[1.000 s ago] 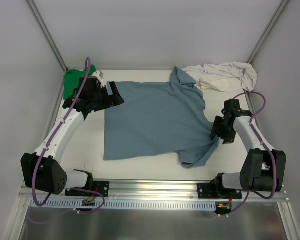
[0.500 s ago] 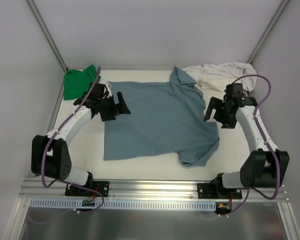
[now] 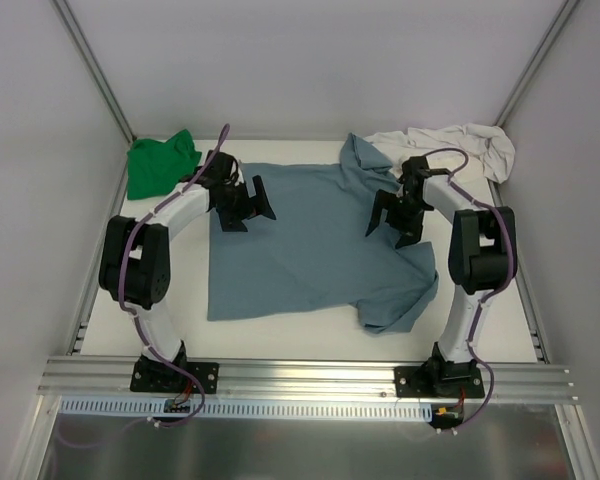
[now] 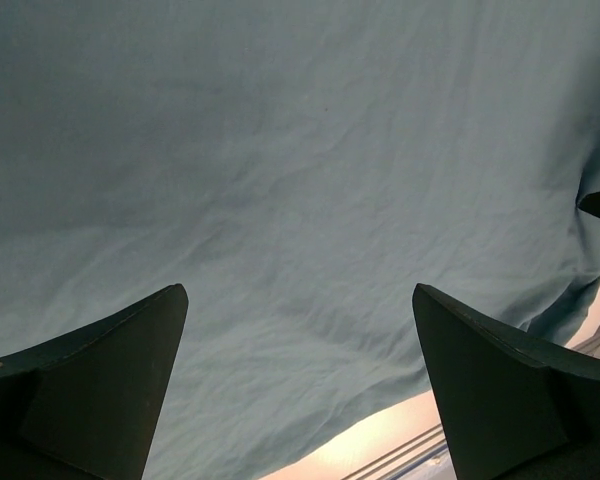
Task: Fold and stack the t-shirts
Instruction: Flatten out the tshirt
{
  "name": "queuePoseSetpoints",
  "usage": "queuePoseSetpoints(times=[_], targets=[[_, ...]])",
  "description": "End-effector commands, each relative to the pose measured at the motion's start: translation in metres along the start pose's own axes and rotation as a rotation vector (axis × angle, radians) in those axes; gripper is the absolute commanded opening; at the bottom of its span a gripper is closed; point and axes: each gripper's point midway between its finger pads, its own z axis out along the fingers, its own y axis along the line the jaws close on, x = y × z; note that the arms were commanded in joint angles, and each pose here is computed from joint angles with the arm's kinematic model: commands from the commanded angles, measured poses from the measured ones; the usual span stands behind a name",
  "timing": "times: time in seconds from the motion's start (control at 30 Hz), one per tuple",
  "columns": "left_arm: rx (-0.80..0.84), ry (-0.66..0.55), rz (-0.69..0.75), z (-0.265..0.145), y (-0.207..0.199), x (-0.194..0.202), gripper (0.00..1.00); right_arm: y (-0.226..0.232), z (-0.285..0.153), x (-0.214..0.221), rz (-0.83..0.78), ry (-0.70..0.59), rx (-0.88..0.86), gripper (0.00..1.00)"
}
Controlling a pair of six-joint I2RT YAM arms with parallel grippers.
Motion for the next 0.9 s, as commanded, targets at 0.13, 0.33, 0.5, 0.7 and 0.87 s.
queuePoseSetpoints(times=[0.13, 0.33, 0.5, 0.7, 0.87], targets=[[-0.045, 0.037, -0.010, 0.017, 0.002, 0.011, 0.98, 0.014, 0.000, -0.003, -0.009, 0.015, -0.055, 1.00], [-0.120, 0.135, -0.033, 0.025, 0.019, 0.042, 0.99, 0.009, 0.003, 0.015, 0.000, 0.048, -0.060, 1.00], [-0.223, 0.198, -0.047, 0.018, 0.043, 0.066, 0.99, 0.004, 0.001, 0.032, 0.009, 0.067, -0.067, 0.99], [-0.368, 0.228, -0.044, 0.009, 0.070, 0.082, 0.99, 0.000, 0.001, 0.049, 0.013, 0.088, -0.073, 1.00], [-0.467, 0.255, -0.027, 0.002, 0.087, 0.097, 0.99, -0.006, -0.002, 0.063, 0.010, 0.103, -0.072, 0.99]])
